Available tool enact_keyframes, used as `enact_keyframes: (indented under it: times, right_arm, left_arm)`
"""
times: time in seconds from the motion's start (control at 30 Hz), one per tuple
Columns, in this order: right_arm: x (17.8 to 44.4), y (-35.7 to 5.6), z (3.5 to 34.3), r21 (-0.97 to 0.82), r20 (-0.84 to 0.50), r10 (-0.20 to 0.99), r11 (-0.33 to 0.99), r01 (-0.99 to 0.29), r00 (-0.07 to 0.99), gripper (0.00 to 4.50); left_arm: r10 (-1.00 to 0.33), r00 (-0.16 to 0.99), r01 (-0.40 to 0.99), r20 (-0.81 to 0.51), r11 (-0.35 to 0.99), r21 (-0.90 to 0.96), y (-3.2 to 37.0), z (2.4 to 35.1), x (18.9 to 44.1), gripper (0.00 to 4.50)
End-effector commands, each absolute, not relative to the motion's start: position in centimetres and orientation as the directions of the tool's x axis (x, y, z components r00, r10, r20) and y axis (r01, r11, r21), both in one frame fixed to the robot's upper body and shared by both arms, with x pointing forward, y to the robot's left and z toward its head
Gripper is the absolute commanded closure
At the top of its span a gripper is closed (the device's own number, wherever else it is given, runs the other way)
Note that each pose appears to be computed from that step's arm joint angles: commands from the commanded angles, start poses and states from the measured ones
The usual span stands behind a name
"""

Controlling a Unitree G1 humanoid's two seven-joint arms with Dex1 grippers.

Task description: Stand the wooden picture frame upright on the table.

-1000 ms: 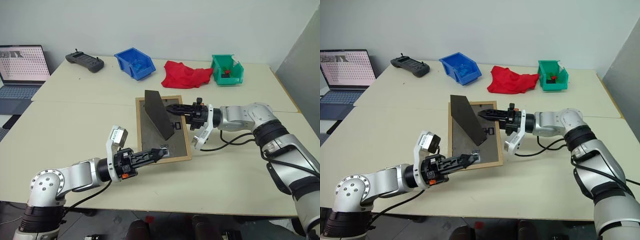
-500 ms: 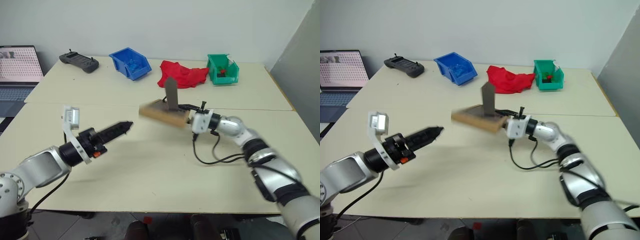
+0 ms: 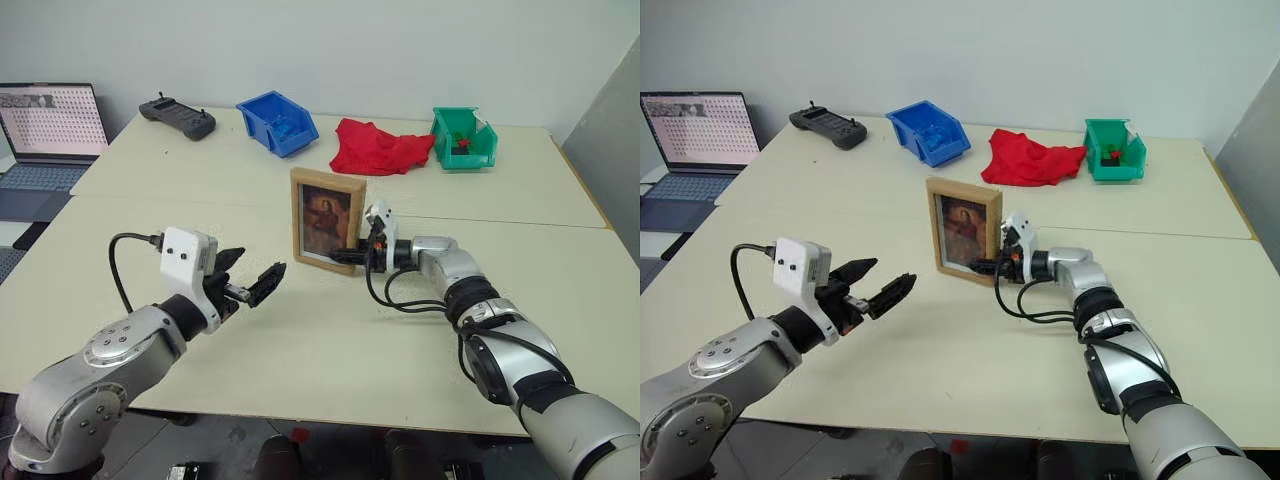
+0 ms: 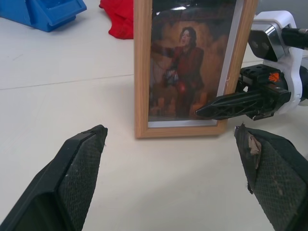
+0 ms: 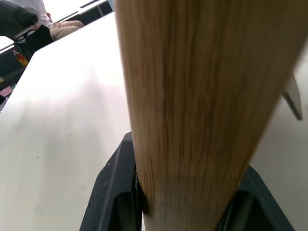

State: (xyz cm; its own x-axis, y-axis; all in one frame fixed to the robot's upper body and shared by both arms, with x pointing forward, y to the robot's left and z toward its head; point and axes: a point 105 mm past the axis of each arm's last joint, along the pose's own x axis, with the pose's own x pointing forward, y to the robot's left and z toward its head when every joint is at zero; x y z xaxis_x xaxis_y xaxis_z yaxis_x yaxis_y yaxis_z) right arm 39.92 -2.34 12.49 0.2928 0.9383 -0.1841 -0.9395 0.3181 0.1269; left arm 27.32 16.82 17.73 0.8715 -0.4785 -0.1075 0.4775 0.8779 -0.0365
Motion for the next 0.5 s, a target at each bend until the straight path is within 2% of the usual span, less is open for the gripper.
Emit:
enact_keyframes:
  times: [0.03,0.1,0.13,0.37,0.5]
  right_arm:
    - [40.3,-2.8,13.0,0.09,-0.178,0.932,0.334,-0.938,0.315,3.2]
    - [40.2,-3.1,12.5,0.093,-0.19,0.929,0.339,-0.936,0.318,3.2]
    - [40.2,-3.2,12.3,0.091,-0.193,0.927,0.343,-0.935,0.321,2.5]
    - [40.7,-5.2,12.2,0.03,-0.215,0.902,0.389,-0.921,0.374,1.01]
    - [40.2,-9.4,12.4,-0.094,-0.268,0.865,0.415,-0.905,0.425,0.1]
  left_arm:
    - [-0.501,0.861,0.502,-0.086,0.865,-0.012,16.6,17.9,26.9,0.0]
    - [-0.509,0.856,0.509,-0.086,0.86,-0.024,16.4,17.7,26.9,0.0]
    - [-0.511,0.855,0.511,-0.085,0.859,-0.027,16.4,17.7,26.9,0.0]
    - [-0.516,0.852,0.516,-0.089,0.856,-0.026,17.4,17.9,27.8,0.0]
    - [-0.509,0.852,0.512,-0.127,0.859,-0.008,19.7,18.5,28.8,0.0]
